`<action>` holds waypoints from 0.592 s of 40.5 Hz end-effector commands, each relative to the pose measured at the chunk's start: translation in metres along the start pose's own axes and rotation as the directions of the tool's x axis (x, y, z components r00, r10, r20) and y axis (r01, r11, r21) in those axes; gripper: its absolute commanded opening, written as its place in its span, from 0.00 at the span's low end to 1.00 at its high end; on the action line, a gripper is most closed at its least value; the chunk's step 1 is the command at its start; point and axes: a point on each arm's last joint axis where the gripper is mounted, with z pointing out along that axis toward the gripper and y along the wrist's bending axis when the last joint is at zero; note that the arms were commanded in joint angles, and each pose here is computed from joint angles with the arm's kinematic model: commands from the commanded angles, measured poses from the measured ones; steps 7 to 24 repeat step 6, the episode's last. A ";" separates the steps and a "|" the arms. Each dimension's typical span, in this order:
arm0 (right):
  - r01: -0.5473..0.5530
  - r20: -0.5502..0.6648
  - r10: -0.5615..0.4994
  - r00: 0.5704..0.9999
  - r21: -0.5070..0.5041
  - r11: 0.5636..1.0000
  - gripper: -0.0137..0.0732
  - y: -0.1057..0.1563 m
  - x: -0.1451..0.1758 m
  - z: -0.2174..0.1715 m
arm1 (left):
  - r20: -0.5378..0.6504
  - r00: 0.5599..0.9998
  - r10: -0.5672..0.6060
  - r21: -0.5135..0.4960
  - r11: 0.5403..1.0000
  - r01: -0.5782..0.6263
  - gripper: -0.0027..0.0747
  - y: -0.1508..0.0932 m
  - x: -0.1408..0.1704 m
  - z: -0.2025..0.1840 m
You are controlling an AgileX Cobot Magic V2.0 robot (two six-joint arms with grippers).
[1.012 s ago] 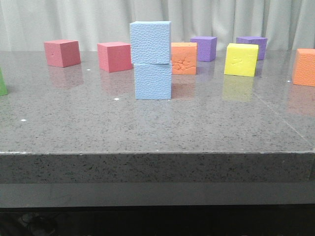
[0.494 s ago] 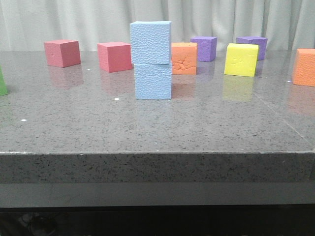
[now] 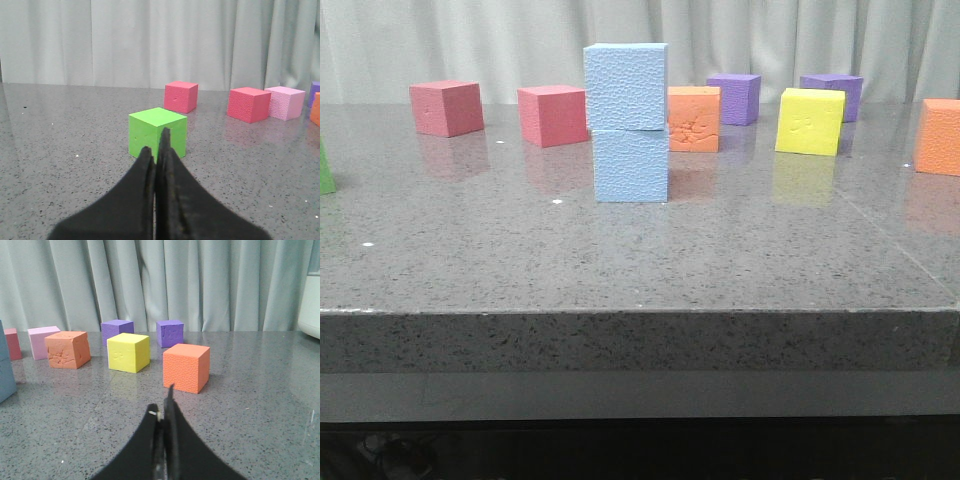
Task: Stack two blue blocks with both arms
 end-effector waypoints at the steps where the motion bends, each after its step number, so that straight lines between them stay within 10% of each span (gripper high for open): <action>1: 0.011 0.108 -0.011 0.994 -0.001 1.000 0.08 0.000 -0.009 -0.002 | 0.066 0.998 -0.010 -0.005 1.000 0.010 0.01 0.001 0.004 -0.001; 24: 0.011 0.108 -0.011 0.994 -0.001 1.000 0.08 0.000 -0.009 -0.002 | 0.066 0.998 -0.010 -0.005 1.000 0.010 0.01 0.001 0.004 -0.001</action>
